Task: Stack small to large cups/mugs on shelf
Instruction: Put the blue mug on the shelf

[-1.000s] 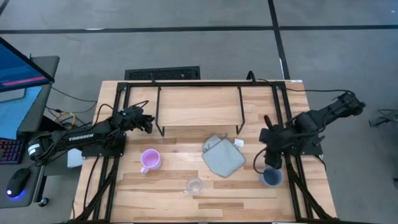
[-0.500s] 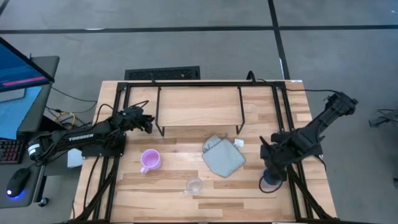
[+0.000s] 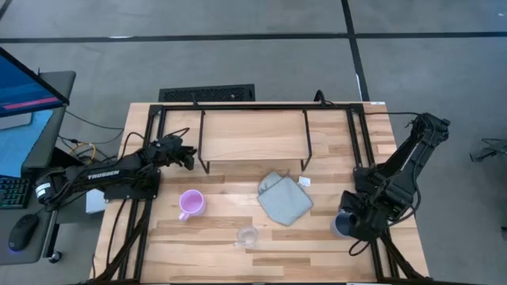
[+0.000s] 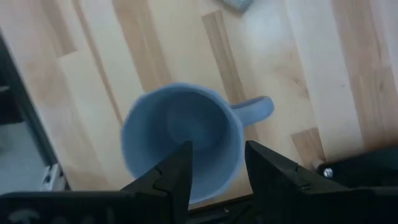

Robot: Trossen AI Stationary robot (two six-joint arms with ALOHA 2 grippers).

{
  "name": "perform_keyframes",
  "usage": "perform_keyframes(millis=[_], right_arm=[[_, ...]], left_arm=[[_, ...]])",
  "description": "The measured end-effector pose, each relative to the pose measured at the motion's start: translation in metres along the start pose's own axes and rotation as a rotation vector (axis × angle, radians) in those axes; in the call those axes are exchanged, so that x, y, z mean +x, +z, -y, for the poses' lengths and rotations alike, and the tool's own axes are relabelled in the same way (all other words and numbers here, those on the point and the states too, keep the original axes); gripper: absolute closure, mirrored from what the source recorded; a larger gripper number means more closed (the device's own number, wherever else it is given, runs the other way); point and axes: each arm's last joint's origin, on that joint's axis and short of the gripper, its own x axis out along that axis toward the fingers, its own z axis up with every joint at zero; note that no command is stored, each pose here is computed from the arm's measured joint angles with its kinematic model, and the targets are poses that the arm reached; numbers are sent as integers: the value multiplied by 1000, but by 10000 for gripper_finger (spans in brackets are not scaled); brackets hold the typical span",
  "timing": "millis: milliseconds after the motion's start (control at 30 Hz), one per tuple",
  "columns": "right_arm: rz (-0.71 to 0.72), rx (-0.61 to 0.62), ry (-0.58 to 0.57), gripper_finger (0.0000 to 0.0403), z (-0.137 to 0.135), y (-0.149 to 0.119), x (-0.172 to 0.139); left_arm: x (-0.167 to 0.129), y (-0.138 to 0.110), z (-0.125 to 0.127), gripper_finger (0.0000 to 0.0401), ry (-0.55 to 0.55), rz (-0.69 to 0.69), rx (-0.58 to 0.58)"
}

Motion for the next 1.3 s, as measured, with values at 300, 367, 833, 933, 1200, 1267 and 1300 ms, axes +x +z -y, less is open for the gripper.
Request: perform_keyframes(millis=[300, 367, 833, 933, 1200, 1267, 1300], right_arm=[[-17, 106, -56, 240, 5, -16, 20], [-18, 132, -64, 244, 6, -18, 23], [3, 167, -75, 280, 8, -19, 29], [28, 173, -81, 283, 8, -19, 29], [32, 192, -81, 283, 8, -19, 29], [31, 197, -85, 283, 7, -19, 29], [28, 199, -90, 283, 7, -19, 30]], left_arm=[[0, 0, 0, 298, 0, 0, 0], [0, 0, 0, 298, 0, 0, 0], [0, 0, 0, 298, 0, 0, 1], [0, 0, 0, 298, 0, 0, 0], [0, 0, 0, 298, 0, 0, 0], [0, 0, 0, 298, 0, 0, 0], [0, 0, 0, 298, 0, 0, 0]])
